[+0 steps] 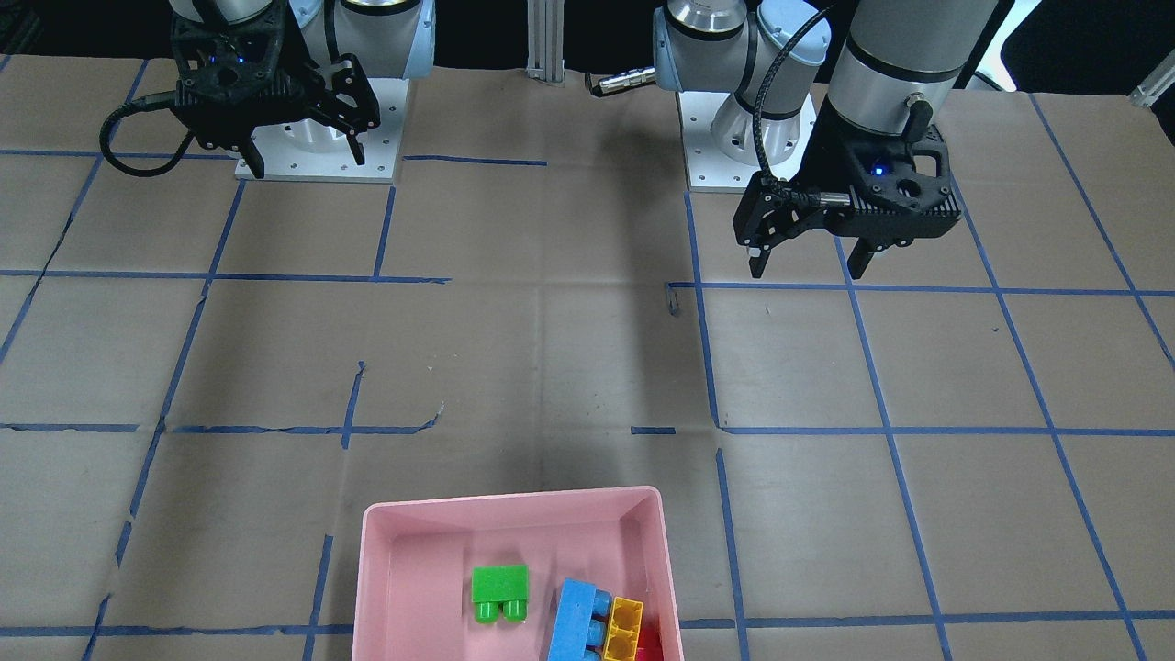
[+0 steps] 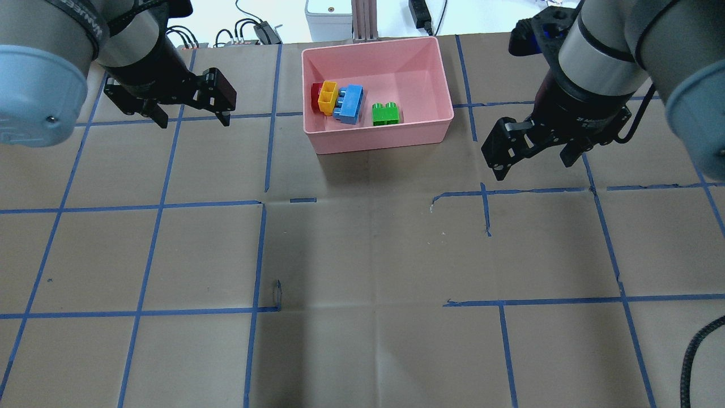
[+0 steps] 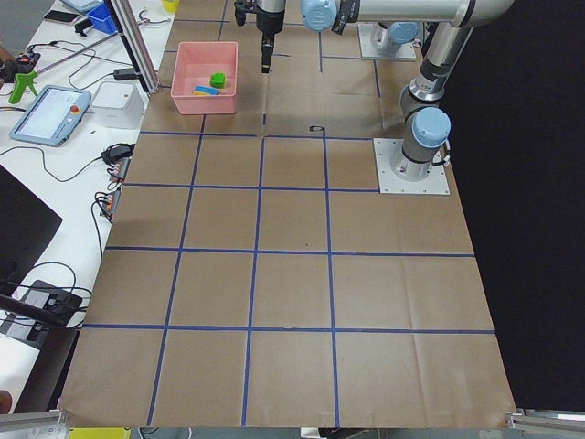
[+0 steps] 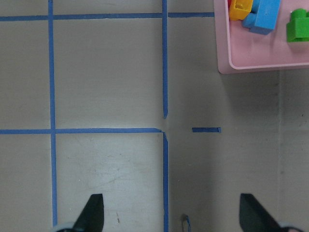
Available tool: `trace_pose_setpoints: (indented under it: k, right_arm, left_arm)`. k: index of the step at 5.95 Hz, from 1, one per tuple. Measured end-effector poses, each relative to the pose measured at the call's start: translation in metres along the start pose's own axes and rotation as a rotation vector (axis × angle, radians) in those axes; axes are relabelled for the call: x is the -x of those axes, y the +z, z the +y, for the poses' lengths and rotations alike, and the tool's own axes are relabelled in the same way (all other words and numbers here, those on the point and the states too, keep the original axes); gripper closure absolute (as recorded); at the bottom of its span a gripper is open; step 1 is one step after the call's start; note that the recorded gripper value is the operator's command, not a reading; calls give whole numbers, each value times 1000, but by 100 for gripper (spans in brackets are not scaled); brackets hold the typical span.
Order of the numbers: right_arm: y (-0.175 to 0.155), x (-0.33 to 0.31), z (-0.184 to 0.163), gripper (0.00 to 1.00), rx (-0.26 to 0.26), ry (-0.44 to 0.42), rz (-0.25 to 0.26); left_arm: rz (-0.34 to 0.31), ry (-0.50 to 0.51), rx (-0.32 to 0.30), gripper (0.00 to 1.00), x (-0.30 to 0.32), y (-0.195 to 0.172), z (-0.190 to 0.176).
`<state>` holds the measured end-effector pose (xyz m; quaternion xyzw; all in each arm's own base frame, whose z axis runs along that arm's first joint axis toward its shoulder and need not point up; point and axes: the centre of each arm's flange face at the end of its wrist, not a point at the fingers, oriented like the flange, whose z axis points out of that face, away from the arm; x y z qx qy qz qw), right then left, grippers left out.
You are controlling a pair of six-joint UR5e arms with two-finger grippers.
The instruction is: Put all blocks into box
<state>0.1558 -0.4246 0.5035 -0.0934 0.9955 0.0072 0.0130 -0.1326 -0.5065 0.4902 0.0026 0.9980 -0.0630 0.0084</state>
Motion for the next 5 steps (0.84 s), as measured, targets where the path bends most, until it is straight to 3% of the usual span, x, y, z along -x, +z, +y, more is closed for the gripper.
trace_pose_setpoints:
  k: [5]
  right_arm:
    - [-4, 1, 2, 0, -8, -2, 0]
  left_arm:
    - [-1, 2, 1, 1, -1, 0, 1]
